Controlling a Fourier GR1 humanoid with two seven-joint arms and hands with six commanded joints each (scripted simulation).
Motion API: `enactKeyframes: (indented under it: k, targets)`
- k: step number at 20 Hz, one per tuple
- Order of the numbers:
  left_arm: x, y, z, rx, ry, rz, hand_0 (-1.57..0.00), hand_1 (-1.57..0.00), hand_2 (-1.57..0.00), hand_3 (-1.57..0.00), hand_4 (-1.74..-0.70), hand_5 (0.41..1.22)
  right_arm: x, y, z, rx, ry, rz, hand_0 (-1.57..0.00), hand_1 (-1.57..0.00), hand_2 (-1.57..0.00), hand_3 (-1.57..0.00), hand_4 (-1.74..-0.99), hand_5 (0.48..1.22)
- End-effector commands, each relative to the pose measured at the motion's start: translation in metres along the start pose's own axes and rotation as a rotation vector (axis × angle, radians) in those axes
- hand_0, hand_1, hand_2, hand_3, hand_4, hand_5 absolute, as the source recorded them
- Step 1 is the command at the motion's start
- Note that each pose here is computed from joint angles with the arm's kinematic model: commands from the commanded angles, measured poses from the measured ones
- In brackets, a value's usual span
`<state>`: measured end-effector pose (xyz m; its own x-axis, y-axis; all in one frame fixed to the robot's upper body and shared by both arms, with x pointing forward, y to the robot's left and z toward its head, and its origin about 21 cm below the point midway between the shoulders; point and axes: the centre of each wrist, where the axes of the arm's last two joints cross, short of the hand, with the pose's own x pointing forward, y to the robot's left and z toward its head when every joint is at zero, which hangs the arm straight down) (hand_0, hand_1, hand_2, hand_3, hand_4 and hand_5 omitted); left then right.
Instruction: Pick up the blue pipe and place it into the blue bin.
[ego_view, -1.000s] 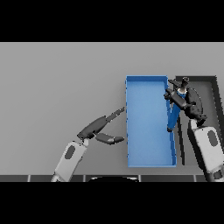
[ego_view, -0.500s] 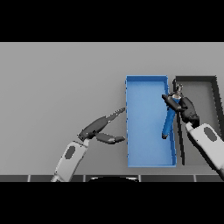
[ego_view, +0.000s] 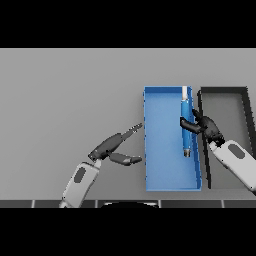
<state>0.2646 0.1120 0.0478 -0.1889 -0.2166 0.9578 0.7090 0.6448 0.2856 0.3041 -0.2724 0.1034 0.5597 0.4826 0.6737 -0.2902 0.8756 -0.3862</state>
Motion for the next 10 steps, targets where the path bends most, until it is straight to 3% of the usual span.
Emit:
enactKeyframes:
  k: [1,5,10]
  targets:
    - [0.0005,-0.0012,-0.0015,-0.003,0.002,-0.002,0.0,0.0,0.0,0.0,-0.89,0.428,-0.0009,0.0002,-0.0011,0.0,0.008,0.006,-0.04,-0.04,-0.04,-0.02,-1.046,0.759]
    - [-0.0011,-0.0022,0.0004,-0.004,-0.003,0.001,0.0,0.0,0.0,0.0,-0.89,0.429,-0.0009,0.0006,-0.0034,-0.007,0.022,0.04,-0.02,-0.01,-0.01,-0.01,-1.03,0.682]
    - [0.0006,-0.0009,-0.0018,0.001,-0.002,-0.006,0.0,0.0,0.0,0.0,-0.88,0.431,0.0003,0.003,-0.0044,0.014,0.031,0.061,-0.01,-0.01,-0.01,0.0,-1.022,0.658]
